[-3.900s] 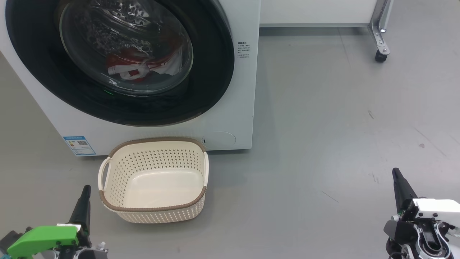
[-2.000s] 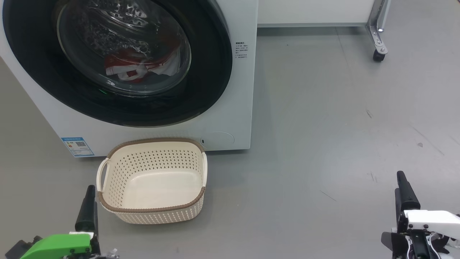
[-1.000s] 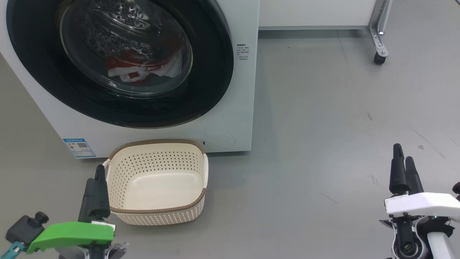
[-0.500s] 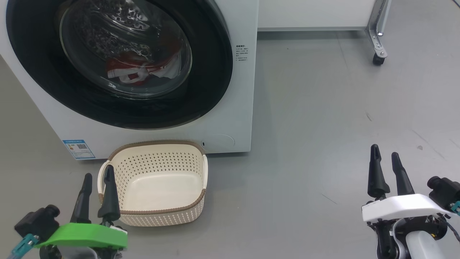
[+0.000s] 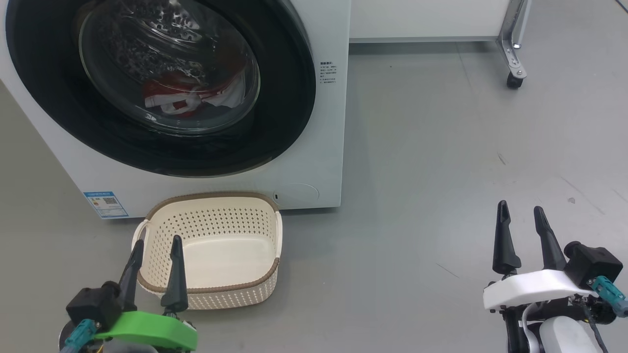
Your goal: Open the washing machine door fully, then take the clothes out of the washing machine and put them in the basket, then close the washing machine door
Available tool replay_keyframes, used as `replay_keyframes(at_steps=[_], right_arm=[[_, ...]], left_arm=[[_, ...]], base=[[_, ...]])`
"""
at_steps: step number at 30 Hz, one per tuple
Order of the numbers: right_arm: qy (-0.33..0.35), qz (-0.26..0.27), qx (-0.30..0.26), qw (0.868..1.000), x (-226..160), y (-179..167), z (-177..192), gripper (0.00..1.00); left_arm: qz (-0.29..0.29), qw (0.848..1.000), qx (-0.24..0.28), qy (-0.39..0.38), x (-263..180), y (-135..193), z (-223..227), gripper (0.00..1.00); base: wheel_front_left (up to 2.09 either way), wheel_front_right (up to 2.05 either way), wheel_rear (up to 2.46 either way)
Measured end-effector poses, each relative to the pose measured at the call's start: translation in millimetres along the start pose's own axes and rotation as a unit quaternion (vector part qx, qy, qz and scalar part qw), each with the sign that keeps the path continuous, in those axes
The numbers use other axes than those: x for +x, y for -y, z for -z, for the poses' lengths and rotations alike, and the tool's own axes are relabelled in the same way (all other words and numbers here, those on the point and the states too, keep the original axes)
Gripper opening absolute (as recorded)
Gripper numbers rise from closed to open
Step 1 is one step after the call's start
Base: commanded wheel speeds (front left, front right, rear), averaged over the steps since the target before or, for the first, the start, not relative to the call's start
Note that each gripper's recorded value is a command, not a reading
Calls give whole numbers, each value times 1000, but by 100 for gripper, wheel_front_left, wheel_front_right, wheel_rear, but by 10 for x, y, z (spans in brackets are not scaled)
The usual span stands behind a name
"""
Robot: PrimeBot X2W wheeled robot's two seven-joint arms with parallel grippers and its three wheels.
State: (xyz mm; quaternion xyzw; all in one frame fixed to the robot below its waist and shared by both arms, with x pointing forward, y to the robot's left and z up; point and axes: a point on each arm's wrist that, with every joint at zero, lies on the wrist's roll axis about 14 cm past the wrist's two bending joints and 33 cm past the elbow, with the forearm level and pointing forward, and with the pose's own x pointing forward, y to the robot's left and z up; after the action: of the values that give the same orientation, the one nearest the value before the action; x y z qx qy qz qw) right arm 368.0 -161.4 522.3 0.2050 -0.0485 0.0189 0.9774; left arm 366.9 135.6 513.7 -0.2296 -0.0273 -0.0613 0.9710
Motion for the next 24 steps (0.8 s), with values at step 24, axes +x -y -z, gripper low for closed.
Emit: replay_keyframes(at_steps=[24], right_arm=[[-44, 14, -82, 996, -94, 66, 318, 100]], left_arm=[[-18, 995, 69, -70, -119, -98, 489, 100]], base=[[0, 0, 0]])
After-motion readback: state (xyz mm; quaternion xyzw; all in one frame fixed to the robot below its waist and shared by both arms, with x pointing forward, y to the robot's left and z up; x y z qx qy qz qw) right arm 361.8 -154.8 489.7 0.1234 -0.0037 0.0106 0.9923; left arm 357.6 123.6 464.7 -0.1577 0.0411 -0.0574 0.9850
